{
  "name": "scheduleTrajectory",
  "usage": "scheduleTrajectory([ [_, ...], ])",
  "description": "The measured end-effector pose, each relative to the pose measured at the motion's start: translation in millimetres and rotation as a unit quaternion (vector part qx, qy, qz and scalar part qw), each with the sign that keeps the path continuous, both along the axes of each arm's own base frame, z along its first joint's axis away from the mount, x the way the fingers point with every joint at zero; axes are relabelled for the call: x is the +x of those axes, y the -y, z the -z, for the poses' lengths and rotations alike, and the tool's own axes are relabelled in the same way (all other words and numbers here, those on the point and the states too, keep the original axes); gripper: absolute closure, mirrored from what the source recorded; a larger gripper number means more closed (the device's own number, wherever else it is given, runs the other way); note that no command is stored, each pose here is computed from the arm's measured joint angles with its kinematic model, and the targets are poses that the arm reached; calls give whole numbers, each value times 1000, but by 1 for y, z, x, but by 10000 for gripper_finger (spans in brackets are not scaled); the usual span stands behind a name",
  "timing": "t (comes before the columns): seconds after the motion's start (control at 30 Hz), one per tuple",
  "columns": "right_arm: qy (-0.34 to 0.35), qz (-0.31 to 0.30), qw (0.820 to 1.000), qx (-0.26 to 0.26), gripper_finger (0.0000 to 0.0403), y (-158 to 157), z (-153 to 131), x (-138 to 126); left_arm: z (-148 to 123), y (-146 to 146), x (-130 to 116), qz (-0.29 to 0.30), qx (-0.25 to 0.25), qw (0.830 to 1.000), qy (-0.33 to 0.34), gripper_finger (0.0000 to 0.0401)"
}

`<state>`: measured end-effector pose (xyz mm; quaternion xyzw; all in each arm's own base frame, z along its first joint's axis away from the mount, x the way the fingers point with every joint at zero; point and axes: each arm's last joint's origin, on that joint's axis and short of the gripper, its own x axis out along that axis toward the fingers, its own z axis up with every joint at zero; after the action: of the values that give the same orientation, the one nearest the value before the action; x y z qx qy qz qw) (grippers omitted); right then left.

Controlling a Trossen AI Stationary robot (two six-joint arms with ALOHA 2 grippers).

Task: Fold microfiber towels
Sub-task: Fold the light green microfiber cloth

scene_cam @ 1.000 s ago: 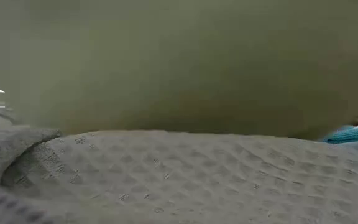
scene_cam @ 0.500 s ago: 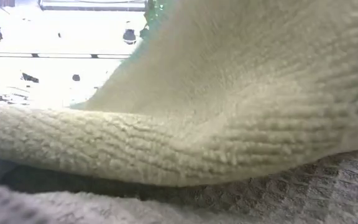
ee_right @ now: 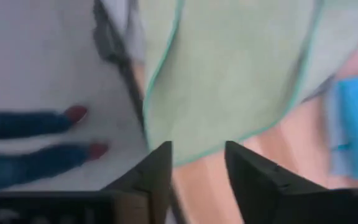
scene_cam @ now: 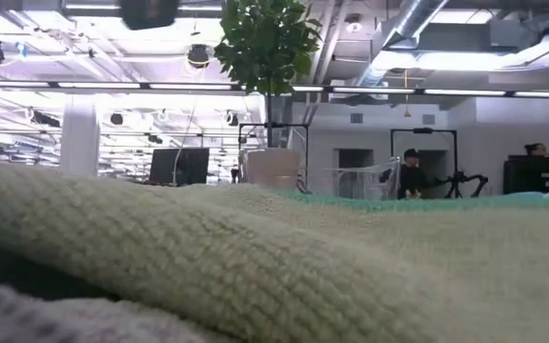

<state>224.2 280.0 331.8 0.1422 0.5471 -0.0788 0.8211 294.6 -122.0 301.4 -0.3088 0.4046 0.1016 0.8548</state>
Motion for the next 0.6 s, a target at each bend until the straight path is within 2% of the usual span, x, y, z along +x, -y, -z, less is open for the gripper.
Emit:
scheduleTrajectory([
  [0.07, 48, 23, 997, -47, 200, 14, -10, 0, -4, -6, 10, -9, -3, 999, 46, 401],
  [0.17, 94, 48, 991, -85, 180, 42, -25, 12, 7, -7, 29, 19, -45, 993, 103, 401],
  [0.23, 100, 50, 988, -102, 176, 58, -29, 24, 21, -6, 35, 31, -57, 992, 110, 401],
  [0.3, 97, 33, 987, -121, 175, 70, -26, 35, 34, -7, 37, 19, -75, 991, 110, 401],
  [0.37, 79, 10, 987, -137, 178, 82, -11, 44, 49, -11, 36, 9, -93, 990, 103, 401],
  [0.47, 64, -15, 993, -100, 187, 105, 21, 59, 72, -15, 31, 1, -128, 986, 106, 401],
  [0.6, 85, 5, 993, -80, 201, 137, 64, 66, 98, -21, 22, -35, -144, 982, 119, 401],
])
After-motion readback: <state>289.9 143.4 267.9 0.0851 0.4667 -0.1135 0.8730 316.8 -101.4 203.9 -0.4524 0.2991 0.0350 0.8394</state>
